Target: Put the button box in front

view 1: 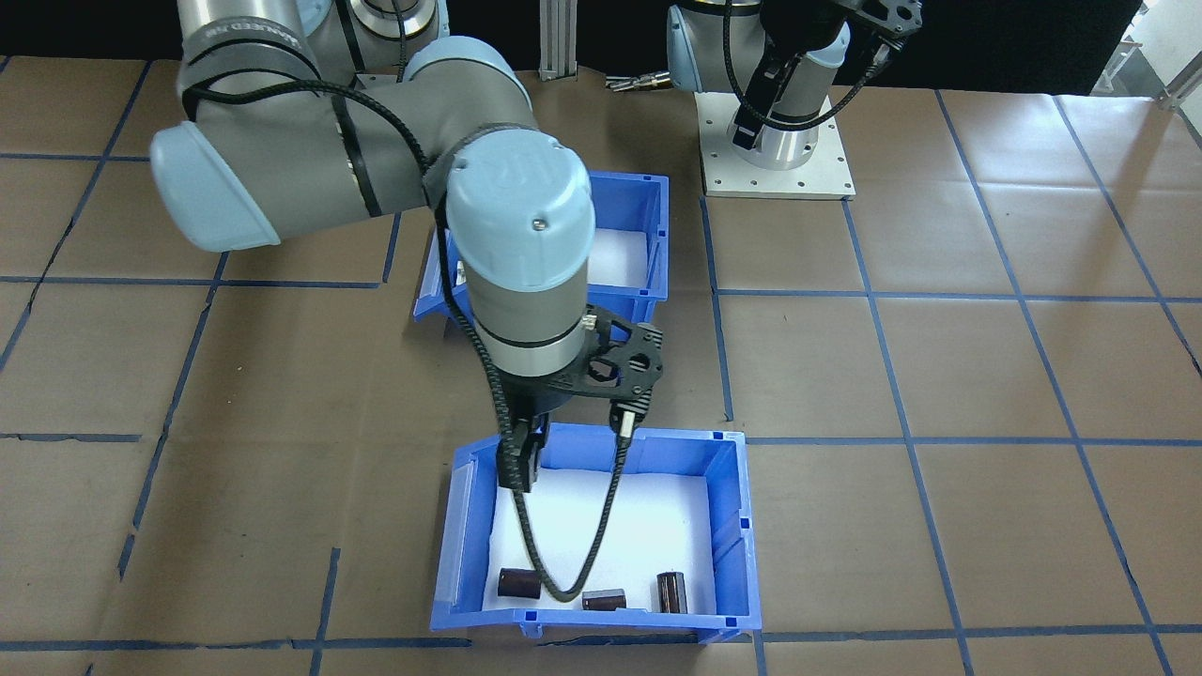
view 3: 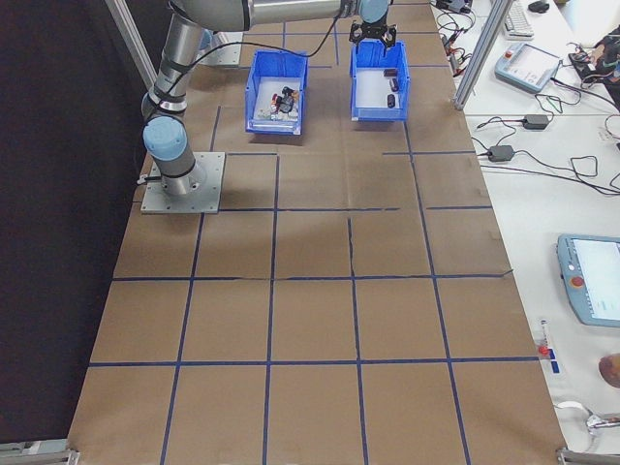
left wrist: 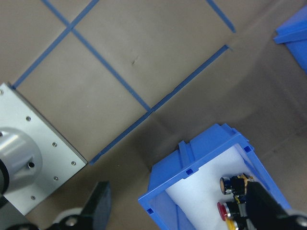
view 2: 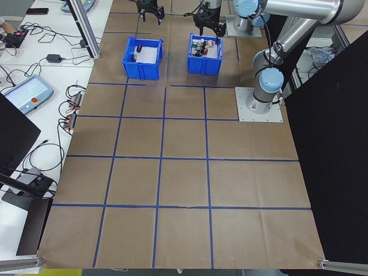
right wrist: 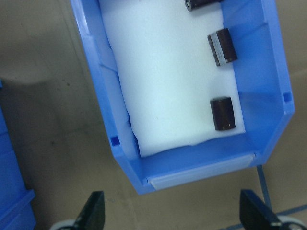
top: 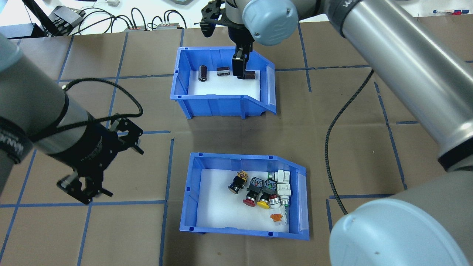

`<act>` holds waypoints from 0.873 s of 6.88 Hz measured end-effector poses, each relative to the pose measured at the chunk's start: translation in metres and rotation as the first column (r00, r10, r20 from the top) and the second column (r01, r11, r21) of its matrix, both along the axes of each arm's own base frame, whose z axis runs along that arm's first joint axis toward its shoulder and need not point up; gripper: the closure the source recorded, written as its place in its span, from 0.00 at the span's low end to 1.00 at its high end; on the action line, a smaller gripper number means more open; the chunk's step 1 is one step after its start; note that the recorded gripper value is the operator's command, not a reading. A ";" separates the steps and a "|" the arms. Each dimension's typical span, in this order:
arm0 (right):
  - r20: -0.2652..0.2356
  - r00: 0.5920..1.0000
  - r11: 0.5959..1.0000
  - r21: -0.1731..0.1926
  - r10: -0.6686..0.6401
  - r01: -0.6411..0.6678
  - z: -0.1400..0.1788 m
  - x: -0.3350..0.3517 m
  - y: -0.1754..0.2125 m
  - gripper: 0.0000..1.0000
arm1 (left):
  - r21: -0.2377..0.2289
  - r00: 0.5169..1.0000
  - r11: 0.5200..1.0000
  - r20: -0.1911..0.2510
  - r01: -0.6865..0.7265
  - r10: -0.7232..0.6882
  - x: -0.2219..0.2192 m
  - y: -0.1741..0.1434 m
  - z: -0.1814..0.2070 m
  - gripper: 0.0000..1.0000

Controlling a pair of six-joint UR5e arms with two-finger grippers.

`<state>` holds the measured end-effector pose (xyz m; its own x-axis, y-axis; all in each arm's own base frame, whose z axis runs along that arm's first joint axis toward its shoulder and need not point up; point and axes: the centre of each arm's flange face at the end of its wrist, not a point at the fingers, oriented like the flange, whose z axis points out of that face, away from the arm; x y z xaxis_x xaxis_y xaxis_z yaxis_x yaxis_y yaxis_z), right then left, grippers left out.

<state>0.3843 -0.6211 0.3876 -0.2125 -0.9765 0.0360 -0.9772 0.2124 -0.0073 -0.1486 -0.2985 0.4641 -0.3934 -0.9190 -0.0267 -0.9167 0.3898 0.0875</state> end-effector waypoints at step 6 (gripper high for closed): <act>-0.041 0.990 0.990 0.044 0.137 -0.135 -0.101 0.104 0.032 0.00 | 0.088 0.932 0.928 0.002 -0.362 0.364 -0.041 0.076 -0.060 0.01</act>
